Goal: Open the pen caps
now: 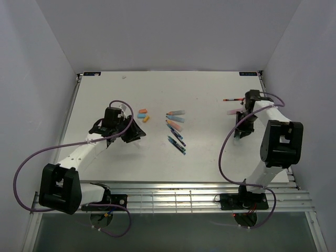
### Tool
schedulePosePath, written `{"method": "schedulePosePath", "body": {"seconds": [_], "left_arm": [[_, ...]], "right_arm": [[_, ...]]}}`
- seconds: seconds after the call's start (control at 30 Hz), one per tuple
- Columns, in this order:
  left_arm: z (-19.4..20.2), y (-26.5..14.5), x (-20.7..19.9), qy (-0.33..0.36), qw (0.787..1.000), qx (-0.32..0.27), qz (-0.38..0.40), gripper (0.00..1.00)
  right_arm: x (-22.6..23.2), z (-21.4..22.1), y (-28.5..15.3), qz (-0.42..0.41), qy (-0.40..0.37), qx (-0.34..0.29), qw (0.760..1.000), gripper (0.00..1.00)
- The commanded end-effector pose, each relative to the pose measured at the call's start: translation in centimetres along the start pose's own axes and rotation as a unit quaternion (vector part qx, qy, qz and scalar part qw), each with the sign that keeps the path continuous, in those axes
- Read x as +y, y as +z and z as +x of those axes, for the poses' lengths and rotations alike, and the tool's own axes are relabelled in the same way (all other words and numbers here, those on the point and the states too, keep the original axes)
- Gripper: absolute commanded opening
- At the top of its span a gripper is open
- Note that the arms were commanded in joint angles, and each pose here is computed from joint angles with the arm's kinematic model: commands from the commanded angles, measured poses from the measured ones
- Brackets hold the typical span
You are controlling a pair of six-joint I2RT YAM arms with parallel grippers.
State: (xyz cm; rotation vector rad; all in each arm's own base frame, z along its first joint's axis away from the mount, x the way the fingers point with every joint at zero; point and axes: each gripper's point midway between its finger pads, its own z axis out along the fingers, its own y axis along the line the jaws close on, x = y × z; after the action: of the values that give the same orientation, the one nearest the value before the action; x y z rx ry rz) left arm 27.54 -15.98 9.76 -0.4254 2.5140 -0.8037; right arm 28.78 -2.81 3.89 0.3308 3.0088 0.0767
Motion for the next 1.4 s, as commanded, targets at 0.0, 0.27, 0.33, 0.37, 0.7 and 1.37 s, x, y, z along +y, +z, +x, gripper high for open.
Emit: {"method": "schedulePosePath", "body": {"seconds": [0.0,0.27,0.33,0.37,0.7,1.37], "left_arm": [[-2.0,-1.2,-3.5,0.002,0.999,-0.008,0.04,0.5],[-2.9,-0.8,-6.3,-0.023,0.997,0.034,0.068,0.61],[-3.3,-0.9,-7.0,-0.025,0.996,0.038,0.073,0.61],[-3.4,-0.8,-7.2,-0.026,0.996,0.042,0.073,0.62],[-3.0,-1.4,-7.9,-0.04,0.994,0.058,0.081,0.64],[-0.5,-2.8,-10.0,-0.003,0.987,0.05,0.154,0.65]], "right_arm": [[9.1,-1.5,-3.6,-0.082,-0.07,-0.038,0.993,0.08],[26.7,4.2,-9.0,-0.235,-0.249,-0.016,0.939,0.08],[29.5,6.4,-10.0,-0.256,-0.291,-0.011,0.922,0.08],[30.4,7.2,-10.4,-0.267,-0.302,-0.008,0.915,0.08],[34.8,12.6,-11.0,-0.328,-0.357,0.035,0.874,0.08],[40.1,15.5,-13.4,-0.432,-0.328,0.087,0.836,0.08]]}}
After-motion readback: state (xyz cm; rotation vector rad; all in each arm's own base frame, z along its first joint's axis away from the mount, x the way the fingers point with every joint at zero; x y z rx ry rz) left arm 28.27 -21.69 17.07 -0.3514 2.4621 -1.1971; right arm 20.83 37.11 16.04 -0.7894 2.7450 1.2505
